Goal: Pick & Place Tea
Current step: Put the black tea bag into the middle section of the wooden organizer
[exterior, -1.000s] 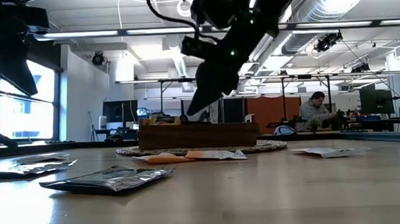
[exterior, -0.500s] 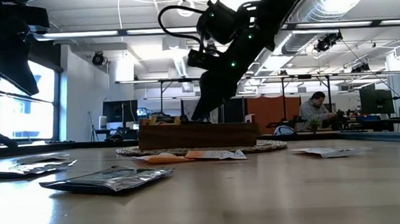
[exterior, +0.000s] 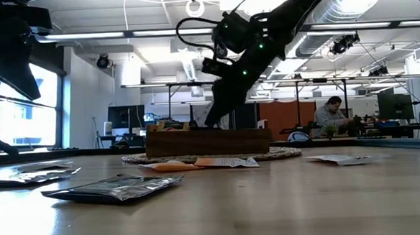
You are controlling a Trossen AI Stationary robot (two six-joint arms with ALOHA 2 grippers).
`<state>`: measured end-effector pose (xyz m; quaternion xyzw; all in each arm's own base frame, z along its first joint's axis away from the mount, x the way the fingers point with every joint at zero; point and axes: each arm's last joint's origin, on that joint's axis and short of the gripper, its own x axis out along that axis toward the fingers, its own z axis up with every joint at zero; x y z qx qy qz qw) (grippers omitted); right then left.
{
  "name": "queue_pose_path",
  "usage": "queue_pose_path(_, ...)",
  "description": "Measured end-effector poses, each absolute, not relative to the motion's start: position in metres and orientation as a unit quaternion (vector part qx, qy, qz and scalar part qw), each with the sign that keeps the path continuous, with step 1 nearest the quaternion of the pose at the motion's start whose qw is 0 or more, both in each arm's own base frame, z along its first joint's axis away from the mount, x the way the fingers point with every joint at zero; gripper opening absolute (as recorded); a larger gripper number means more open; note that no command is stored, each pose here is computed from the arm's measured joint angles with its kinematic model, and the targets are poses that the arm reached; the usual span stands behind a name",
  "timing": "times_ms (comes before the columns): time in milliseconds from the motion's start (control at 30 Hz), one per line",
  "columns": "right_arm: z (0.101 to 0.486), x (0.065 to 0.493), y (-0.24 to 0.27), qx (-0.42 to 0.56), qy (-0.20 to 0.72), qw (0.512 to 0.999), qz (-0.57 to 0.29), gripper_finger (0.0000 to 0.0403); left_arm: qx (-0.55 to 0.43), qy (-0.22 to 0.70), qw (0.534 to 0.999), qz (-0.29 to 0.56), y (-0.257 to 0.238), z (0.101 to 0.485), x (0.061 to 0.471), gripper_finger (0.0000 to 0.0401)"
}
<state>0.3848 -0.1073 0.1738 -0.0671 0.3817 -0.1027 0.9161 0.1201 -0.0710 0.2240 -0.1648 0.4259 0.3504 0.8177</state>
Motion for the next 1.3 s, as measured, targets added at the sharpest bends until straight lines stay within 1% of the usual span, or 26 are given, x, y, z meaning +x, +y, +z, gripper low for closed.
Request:
queue_pose_path(167, 0.179, 0.393, -0.089, -0.03, 0.338, 0.941, 0.014, 0.0001, -0.165, 0.425, 0.818, 0.351, -0.071, 0.224, 0.12, 0.0152)
queue_pose_path(233, 0.176, 0.394, -0.082, -0.029, 0.344, 0.938, 0.031, 0.0001, -0.164, 0.423, 0.819, 0.352, -0.071, 0.224, 0.12, 0.0152)
queue_pose_path(367, 0.164, 0.393, -0.078, -0.059, 0.387, 0.92, -0.021, 0.0001, -0.161, 0.417, 0.821, 0.354, -0.071, 0.224, 0.12, 0.0152)
queue_pose_path(533, 0.155, 0.394, -0.082, -0.054, 0.397, 0.916, -0.02, 0.0, -0.162, 0.418, 0.821, 0.353, -0.071, 0.224, 0.12, 0.0152)
queue_pose_path(700, 0.152, 0.394, -0.086, -0.08, 0.405, 0.909, -0.053, 0.0, -0.162, 0.418, 0.821, 0.353, -0.071, 0.224, 0.12, 0.0152)
queue_pose_path(833, 0.154, 0.394, -0.092, -0.07, 0.393, 0.916, -0.037, 0.0, -0.163, 0.417, 0.821, 0.354, -0.071, 0.224, 0.12, 0.0152)
queue_pose_path(1300, 0.156, 0.391, -0.114, -0.044, 0.369, 0.928, -0.019, 0.0, -0.162, 0.415, 0.822, 0.355, -0.071, 0.224, 0.121, 0.0152)
